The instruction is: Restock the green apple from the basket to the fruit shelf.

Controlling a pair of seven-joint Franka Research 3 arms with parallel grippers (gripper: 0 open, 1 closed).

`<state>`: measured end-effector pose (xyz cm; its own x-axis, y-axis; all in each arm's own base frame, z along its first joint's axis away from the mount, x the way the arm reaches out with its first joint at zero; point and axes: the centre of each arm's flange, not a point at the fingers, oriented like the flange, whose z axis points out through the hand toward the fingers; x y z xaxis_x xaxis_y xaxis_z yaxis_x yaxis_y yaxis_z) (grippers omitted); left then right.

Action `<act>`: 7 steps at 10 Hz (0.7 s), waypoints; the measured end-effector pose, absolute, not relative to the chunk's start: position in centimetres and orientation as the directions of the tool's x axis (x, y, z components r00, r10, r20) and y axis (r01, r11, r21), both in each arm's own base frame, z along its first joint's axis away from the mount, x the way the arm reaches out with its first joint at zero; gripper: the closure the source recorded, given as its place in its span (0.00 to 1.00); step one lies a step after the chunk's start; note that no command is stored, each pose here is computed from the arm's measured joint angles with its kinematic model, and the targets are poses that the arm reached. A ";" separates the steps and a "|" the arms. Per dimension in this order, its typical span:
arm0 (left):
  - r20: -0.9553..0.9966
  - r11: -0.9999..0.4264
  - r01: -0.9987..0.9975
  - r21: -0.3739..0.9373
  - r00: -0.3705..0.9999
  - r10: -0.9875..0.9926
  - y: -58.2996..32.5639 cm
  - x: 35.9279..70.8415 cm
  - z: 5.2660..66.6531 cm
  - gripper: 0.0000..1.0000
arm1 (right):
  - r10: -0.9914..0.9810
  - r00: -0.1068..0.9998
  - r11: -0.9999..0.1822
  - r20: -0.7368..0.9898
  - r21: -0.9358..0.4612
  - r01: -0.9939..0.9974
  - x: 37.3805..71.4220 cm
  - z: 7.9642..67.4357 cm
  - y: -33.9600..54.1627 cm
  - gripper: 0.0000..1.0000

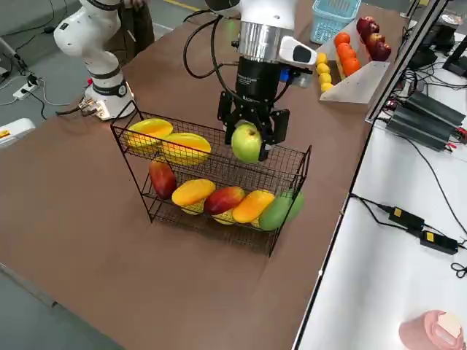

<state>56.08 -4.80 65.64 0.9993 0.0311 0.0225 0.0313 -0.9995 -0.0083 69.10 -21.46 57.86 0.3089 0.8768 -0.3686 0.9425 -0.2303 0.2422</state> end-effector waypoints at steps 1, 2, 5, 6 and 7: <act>0.023 -0.999 0.031 -0.008 0.999 0.031 -4.8 56.1 65.6 0.00 | 0.878 0.309 -0.231 -0.366 0.243 0.942 69.1 57.9 -21.4 0.00; 0.023 -0.999 0.031 -0.008 0.999 0.031 -4.8 56.1 65.7 0.00 | 0.879 0.310 -0.231 -0.363 0.244 0.942 69.1 57.9 -21.4 0.00; 0.023 -1.000 0.029 -0.008 0.999 0.029 -4.9 56.1 65.7 0.00 | 0.879 0.311 -0.232 -0.363 0.245 0.941 69.1 57.9 -21.5 0.00; 0.024 -1.000 0.029 -0.008 0.999 0.029 -4.9 56.1 65.7 0.00 | 0.877 0.319 -0.239 -0.359 0.249 0.939 69.1 57.9 -21.4 0.00; 0.024 -1.000 0.028 -0.008 0.999 0.028 -4.9 56.1 65.7 0.00 | 0.874 0.341 -0.265 -0.347 0.248 0.932 69.1 57.8 -21.3 0.00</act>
